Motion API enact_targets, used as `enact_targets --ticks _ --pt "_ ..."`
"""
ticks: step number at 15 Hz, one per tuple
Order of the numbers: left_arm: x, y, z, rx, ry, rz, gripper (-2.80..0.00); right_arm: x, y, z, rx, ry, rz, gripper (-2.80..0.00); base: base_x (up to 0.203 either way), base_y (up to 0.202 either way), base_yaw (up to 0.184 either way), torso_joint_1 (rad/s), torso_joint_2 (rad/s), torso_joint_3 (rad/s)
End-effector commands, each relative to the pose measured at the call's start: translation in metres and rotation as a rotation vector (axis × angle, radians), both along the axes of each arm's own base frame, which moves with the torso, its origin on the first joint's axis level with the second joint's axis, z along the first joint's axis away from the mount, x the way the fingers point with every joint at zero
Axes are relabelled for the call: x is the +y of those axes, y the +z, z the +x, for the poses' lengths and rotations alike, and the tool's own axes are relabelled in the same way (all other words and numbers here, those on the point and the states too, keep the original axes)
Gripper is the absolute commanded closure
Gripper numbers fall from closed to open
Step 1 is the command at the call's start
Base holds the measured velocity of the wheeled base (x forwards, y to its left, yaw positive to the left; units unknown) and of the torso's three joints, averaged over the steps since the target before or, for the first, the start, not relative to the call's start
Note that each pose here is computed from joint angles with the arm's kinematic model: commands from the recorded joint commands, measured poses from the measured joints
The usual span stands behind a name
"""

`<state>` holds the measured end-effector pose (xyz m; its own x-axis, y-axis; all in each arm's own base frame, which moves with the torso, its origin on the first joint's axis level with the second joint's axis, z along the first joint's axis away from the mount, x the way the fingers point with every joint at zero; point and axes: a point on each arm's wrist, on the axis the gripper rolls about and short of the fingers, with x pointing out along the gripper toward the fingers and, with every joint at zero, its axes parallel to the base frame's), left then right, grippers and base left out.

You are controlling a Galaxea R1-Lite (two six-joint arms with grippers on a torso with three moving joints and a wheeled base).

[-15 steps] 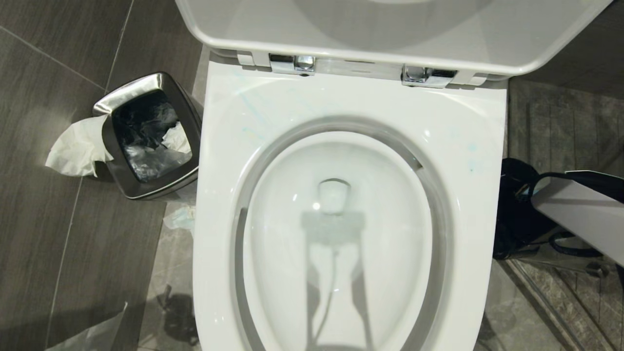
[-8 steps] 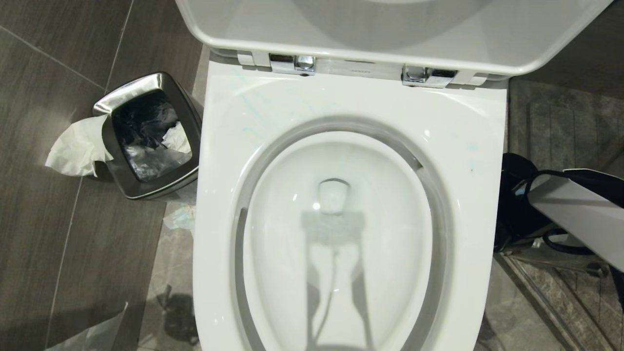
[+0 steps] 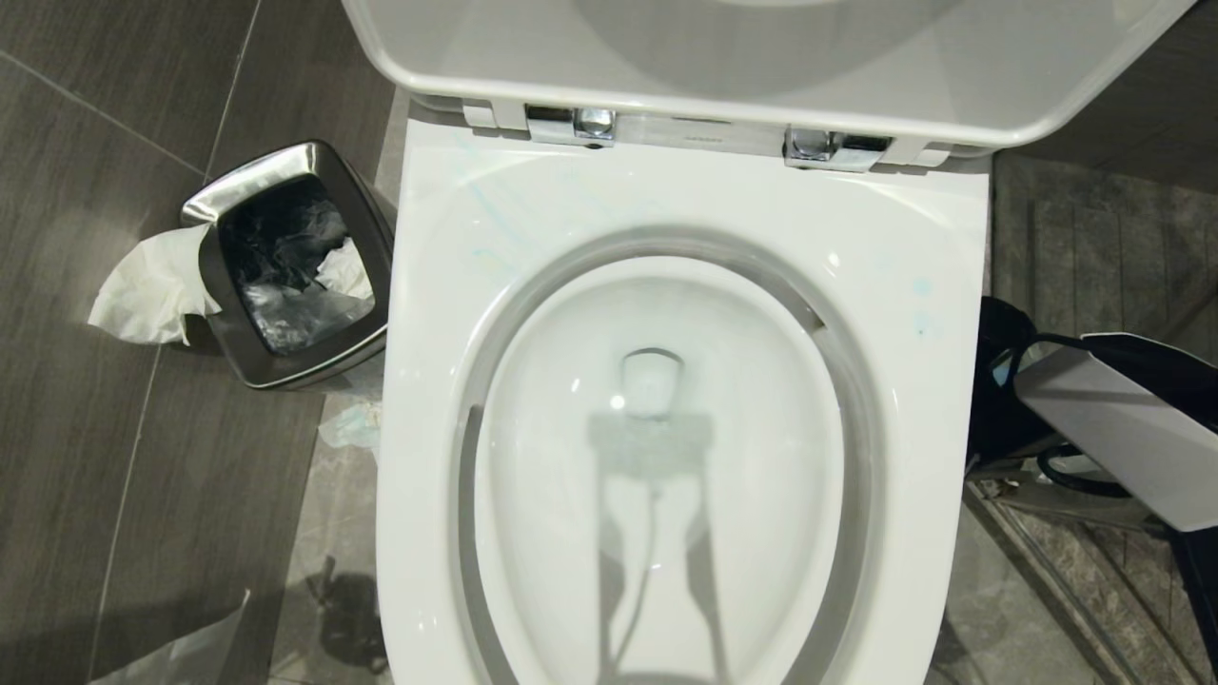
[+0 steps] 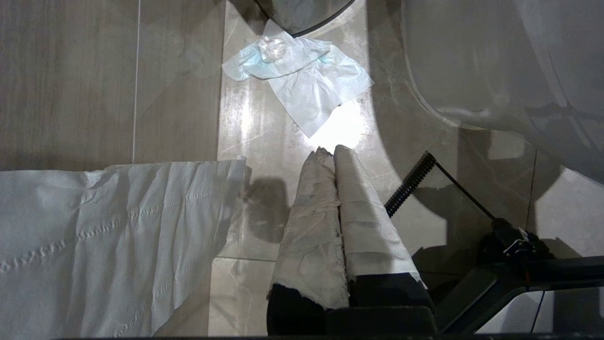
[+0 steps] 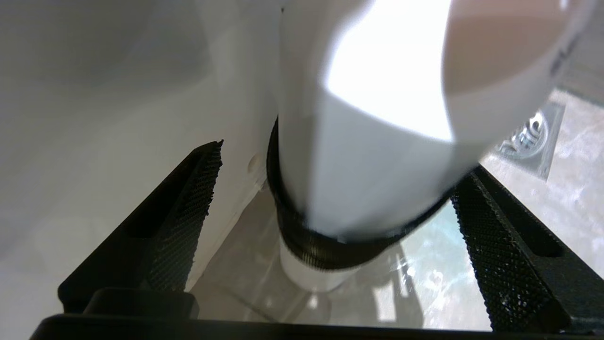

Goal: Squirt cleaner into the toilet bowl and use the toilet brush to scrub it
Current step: Pour in the cleaning agent

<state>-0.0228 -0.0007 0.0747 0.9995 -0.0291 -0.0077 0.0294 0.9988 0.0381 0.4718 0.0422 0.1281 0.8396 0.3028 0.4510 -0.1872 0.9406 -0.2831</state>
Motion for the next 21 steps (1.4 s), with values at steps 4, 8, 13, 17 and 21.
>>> enact_targets --ticks 4,8,13,17,21 --pt "0.000 -0.001 0.000 0.003 0.000 0.000 0.00 0.001 -0.006 0.007 -0.020 0.001 -0.005 -2.80 0.000 0.000 0.000 0.000 0.00 0.000" --pt "0.000 -0.001 0.000 0.003 0.000 0.002 0.00 0.001 -0.005 0.011 -0.037 0.001 -0.003 -2.80 0.000 0.000 0.000 0.000 0.00 0.000" --pt "0.000 -0.001 0.000 0.003 0.000 0.000 0.00 0.002 -0.002 0.018 -0.079 0.002 -0.002 -2.80 0.000 0.000 0.000 0.000 0.00 0.000" --pt "0.000 -0.001 0.000 0.003 0.000 0.000 0.00 0.002 -0.003 0.022 -0.092 0.002 0.000 -2.80 0.000 0.000 0.000 0.000 0.00 0.000" --pt "0.000 -0.001 0.000 0.003 0.000 0.000 0.00 0.003 -0.003 0.029 -0.124 0.002 0.002 -2.80 0.000 0.000 0.000 0.000 0.00 0.000"
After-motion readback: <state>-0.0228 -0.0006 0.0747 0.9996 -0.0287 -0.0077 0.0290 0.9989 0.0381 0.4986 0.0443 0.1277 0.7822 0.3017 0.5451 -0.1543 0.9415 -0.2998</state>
